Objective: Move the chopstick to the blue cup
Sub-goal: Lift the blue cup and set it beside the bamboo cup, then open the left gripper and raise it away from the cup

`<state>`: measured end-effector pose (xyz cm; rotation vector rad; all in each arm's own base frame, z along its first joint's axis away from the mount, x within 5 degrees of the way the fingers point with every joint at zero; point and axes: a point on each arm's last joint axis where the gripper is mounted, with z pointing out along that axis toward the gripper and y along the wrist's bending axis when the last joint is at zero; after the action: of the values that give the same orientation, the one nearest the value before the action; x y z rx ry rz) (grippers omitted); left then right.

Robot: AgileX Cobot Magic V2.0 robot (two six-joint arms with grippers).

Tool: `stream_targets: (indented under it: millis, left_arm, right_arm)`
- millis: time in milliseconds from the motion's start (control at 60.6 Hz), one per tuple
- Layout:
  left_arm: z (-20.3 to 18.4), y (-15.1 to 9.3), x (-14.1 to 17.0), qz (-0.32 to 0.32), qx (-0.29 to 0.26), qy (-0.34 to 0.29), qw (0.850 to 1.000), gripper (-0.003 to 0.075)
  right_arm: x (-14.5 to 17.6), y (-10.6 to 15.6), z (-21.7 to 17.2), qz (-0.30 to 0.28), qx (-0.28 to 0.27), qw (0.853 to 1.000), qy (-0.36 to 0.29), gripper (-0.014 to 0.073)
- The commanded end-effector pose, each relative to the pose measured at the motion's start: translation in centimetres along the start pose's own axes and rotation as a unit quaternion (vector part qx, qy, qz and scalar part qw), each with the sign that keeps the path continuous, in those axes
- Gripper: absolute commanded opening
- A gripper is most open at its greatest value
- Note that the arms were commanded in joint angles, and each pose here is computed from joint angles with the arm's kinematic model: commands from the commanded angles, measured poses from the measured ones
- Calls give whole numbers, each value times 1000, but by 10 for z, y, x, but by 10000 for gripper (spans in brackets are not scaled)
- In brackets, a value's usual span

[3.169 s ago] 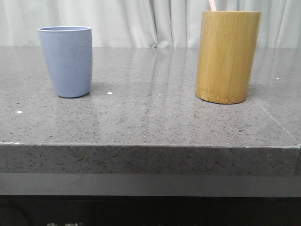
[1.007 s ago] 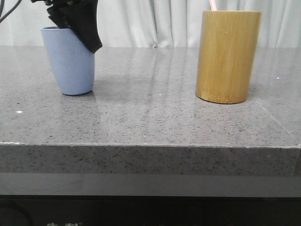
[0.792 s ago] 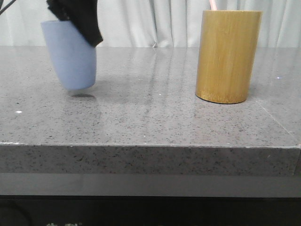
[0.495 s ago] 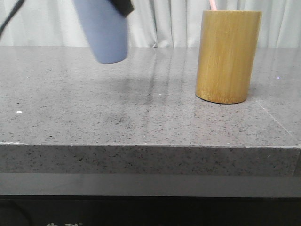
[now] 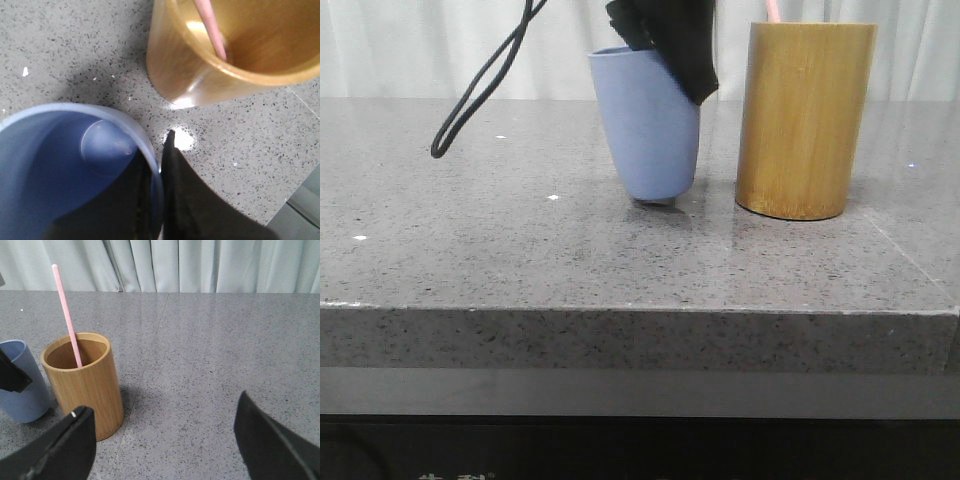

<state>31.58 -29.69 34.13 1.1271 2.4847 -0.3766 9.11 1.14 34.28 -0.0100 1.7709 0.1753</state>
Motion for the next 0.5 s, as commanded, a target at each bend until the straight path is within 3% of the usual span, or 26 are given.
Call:
stream_targets:
  millis: [0,165,479]
  left_arm:
    - [-36,-10,-3,8,9,-41,999,-15]
    - [-35,-10,-4,8,9,-40,999,75]
    - [-37,-10,-5,8,9,-45,999,387]
  right_arm:
    - [-16,0,-1,2,3,999,-48,578]
    - [-16,0,-1,2,3,999,-48,579]
    - [-16,0,-1,2,3,999,-48,579]
